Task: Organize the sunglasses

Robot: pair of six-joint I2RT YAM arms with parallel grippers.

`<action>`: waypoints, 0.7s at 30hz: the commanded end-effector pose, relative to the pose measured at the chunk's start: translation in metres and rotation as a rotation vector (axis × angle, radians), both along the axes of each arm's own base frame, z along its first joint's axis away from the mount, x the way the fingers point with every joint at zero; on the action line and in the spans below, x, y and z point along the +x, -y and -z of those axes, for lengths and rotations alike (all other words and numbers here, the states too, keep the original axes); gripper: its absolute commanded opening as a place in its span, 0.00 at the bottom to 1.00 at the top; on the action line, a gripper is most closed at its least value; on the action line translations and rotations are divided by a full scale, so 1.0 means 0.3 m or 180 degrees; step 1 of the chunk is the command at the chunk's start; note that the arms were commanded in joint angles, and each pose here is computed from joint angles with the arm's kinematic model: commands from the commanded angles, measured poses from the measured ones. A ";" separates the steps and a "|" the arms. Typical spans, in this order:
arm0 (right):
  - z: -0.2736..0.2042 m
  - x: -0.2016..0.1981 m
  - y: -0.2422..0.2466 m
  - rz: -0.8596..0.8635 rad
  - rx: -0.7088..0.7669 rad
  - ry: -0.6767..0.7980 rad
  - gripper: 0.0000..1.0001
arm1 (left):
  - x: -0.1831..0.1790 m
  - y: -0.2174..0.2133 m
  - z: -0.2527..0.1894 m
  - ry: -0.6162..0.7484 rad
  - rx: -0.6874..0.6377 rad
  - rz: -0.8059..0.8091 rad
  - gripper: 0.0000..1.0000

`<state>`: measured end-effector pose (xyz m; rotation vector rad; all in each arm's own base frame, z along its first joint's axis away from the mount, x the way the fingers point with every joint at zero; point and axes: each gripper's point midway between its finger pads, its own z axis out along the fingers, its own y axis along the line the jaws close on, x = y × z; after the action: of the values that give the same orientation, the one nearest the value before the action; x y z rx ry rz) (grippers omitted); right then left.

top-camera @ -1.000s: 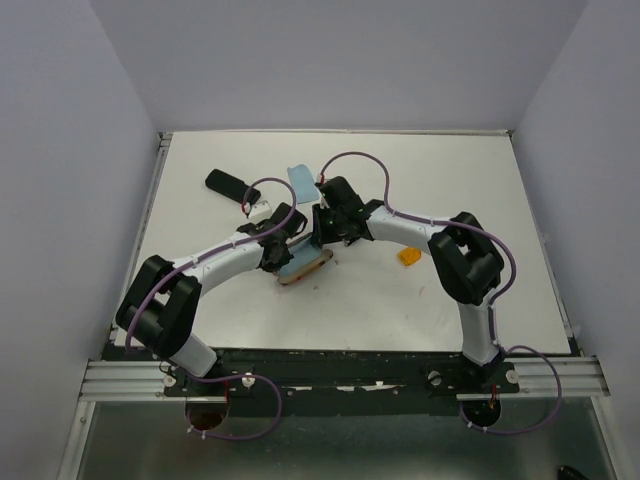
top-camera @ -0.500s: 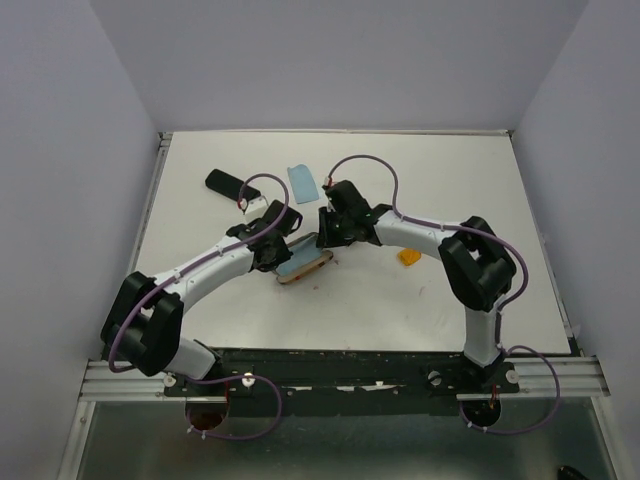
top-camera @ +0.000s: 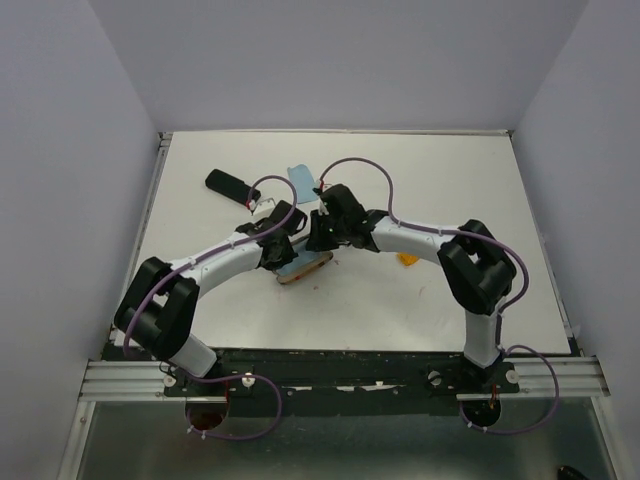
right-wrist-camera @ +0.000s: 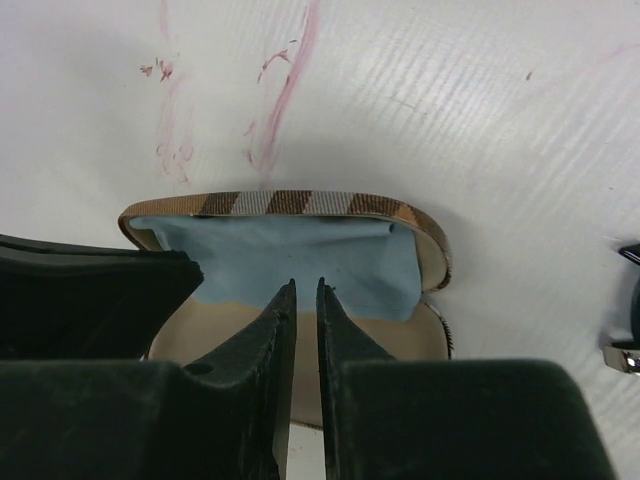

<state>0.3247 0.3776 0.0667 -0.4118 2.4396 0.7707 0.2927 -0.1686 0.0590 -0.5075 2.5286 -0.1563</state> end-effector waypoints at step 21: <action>0.023 0.094 -0.086 0.0181 0.0312 0.0382 0.23 | 0.039 -0.037 0.036 -0.0029 0.0101 -0.0272 0.02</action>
<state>0.3472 0.4018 0.0586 -0.3685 2.3117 0.8279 0.2977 -0.1636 0.0423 -0.5695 2.5480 -0.1073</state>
